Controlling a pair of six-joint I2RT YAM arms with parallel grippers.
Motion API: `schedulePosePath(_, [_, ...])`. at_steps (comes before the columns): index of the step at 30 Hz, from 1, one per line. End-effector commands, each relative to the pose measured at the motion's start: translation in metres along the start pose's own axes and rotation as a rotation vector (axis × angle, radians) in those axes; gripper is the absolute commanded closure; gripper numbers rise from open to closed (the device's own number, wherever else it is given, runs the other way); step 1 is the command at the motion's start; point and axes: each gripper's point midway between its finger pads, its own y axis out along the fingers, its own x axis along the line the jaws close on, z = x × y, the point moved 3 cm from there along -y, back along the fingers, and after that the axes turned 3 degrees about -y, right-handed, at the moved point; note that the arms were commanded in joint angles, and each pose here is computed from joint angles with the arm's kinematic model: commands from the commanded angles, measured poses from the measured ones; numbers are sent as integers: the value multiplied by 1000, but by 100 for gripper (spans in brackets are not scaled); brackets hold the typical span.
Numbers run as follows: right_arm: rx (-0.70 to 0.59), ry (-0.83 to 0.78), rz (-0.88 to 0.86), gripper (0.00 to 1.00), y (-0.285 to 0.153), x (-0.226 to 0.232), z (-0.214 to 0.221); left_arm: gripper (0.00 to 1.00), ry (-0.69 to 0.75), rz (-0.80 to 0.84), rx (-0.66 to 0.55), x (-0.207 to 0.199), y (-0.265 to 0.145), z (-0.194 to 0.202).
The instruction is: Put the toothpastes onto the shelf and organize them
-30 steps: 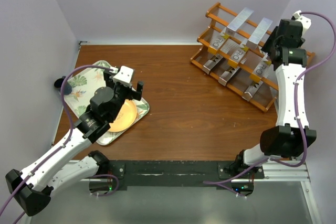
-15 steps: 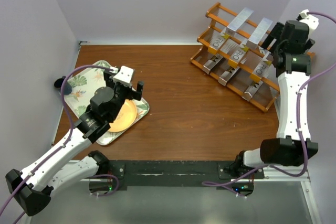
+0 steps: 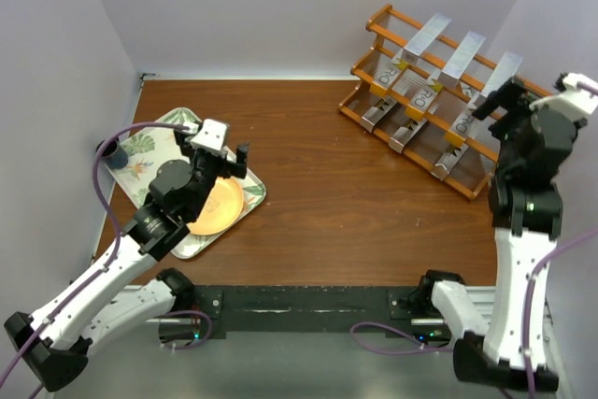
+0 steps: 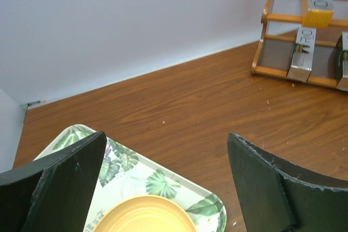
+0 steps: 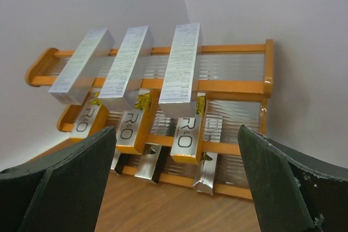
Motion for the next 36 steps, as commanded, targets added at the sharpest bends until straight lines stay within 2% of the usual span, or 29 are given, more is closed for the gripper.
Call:
schedulePosePath(1, [-185,2,-76,2,-43,-4,-21,2,-72,-98,-112,22,-16,-26])
schedulePosePath(3, [-248,-4,-76,2,-67,-14,-24,2,-87,-137,-147,32,-24,-33])
schedulePosePath(9, [-287,-67,-91,2,-96,-33,14,0,-135,-276,-247,64,-55,-50])
schedulePosePath(13, [-347,-41,-101,2,-119,-50,29,0,-187,-319,-303,77,-72,-55])
schedulePosePath(18, [-337,-42,-113,2,-118,-56,63,0,-219,-331,-342,85,-89,-51])
schedulePosePath(24, [-358,-38,-78,2,-115,-65,75,0,-254,-402,-366,97,-103,-33])
schedulePosePath(31, [-355,-26,-88,2,-110,-62,88,0,-303,-456,-461,107,-115,-25])
schedulePosePath(36, [-337,-25,-93,2,-108,-61,94,0,-293,-484,-440,108,-111,-20])
